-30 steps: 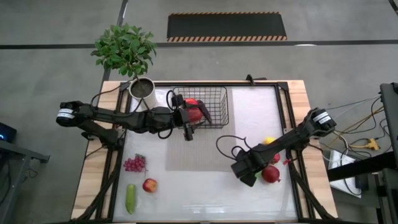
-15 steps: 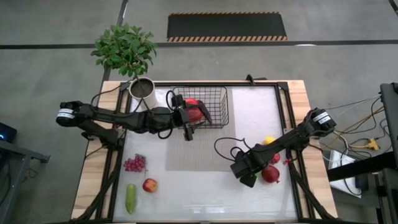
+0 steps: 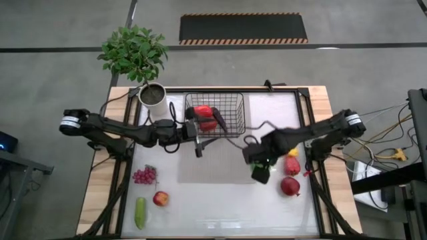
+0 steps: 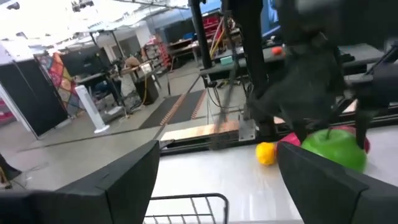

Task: Build produce basket
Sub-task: Put the green apple into the wire basket

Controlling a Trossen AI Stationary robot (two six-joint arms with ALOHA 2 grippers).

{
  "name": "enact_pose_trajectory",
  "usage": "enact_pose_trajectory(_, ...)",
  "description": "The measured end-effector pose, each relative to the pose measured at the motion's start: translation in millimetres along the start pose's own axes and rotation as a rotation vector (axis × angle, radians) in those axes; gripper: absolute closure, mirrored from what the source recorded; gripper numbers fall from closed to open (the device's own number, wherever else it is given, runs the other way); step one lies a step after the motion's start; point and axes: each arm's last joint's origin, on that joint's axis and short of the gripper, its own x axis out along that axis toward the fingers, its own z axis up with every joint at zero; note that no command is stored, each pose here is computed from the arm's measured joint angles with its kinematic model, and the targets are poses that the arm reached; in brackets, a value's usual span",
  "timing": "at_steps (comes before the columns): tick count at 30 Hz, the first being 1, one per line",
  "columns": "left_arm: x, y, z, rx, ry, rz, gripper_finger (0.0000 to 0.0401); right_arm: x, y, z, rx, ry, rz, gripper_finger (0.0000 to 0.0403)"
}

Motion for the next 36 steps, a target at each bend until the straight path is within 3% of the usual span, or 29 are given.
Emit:
enact_pose_trajectory(8,-24.9,10.9,10.5,0.074,-0.046,0.024,0.0096,-71.2,-12.0,10.6,0.014,-0.156,-0.034,0.0104)
enact_pose_trajectory(14,-43.6,14.3,2.6,0.042,-0.062,0.029,0.0096,-114.8,-28.1,25.5,0.071,-0.419,-0.102,0.0103)
enact_pose_trajectory(19,-50.6,14.2,-4.7,0.025,-0.118,0.047,0.0096,-135.8,-51.4,49.3,0.109,-0.518,-0.102,0.0103)
enact_pose_trajectory(26,-52.7,13.6,-8.9,0.025,-0.130,0.051,0.0096,-124.9,-81.6,100.3,0.017,-0.440,-0.079,0.0103)
enact_pose_trajectory(36,-53.2,13.0,-11.5,0.028,-0.122,0.048,0.0096,-68.4,-132.4,173.7,-0.166,-0.260,-0.179,0.0103)
